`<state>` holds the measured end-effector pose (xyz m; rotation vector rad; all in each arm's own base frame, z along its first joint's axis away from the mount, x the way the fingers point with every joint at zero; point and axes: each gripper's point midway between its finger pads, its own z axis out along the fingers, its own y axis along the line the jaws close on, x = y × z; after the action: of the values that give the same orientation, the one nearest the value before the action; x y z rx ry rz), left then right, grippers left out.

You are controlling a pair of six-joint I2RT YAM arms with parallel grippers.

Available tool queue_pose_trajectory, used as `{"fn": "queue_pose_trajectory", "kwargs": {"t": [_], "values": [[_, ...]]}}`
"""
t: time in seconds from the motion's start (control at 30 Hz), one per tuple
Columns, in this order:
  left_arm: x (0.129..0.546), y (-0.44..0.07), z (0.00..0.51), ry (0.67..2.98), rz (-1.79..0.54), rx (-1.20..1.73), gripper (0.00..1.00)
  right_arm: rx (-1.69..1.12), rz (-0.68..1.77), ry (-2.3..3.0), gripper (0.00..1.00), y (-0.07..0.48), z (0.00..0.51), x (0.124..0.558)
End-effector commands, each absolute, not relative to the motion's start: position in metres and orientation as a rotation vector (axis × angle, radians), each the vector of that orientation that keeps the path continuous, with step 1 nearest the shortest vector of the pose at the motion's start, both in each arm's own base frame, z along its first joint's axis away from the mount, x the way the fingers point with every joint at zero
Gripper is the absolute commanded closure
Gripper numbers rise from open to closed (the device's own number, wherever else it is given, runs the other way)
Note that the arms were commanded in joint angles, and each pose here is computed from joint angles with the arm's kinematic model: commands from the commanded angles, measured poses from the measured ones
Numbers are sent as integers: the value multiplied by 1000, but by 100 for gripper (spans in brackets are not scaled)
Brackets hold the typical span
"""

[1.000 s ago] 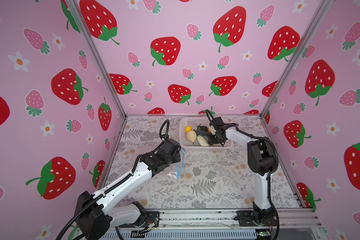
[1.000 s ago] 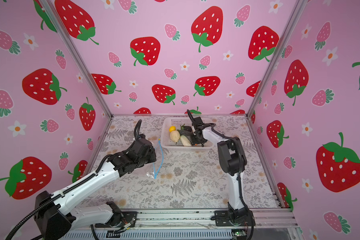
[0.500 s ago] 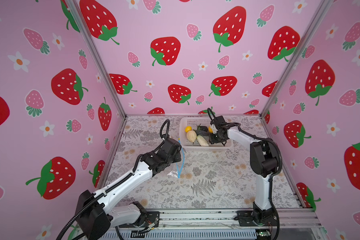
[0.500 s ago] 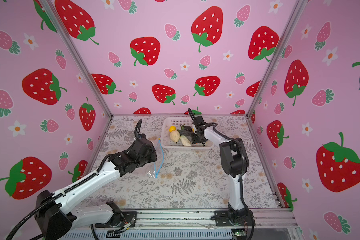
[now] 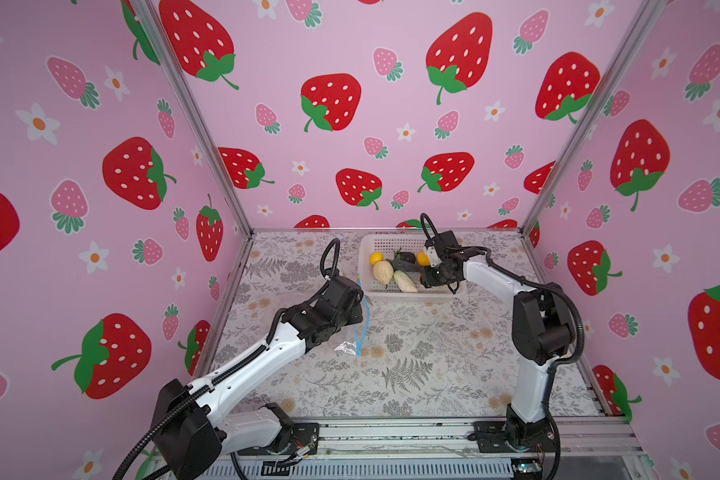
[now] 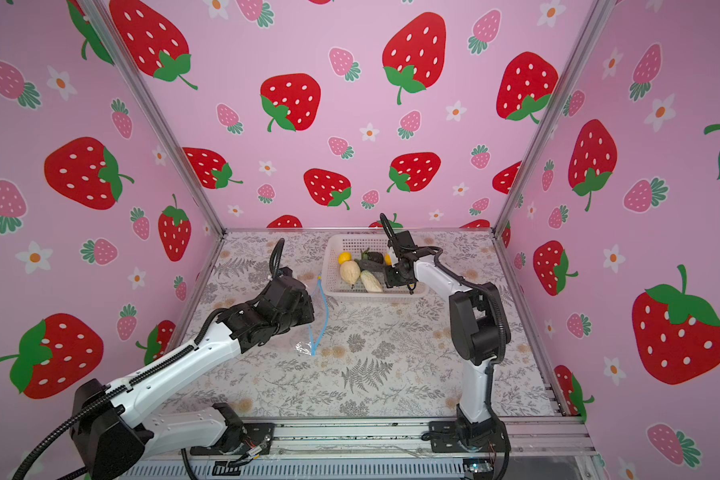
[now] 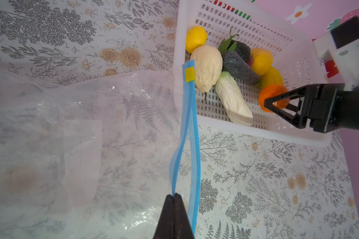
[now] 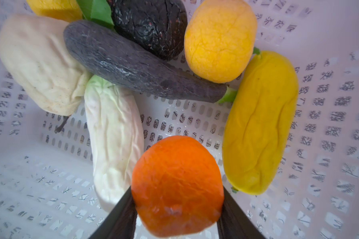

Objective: Place the food in the zip-top bag and seal the zipper
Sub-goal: 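Close the right gripper on the orange and lift it from the basket, then carry the orange with the right gripper over the bag's open mouth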

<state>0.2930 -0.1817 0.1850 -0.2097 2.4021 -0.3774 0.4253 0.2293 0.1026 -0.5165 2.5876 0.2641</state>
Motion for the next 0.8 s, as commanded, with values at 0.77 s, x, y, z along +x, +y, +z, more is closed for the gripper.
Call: {"fn": "queue_pose_trajectory", "kwargs": {"t": [0.77], "values": [[303, -191, 204, 2357, -424, -231, 100, -880, 922, 1996, 58, 321, 213, 304]]}}
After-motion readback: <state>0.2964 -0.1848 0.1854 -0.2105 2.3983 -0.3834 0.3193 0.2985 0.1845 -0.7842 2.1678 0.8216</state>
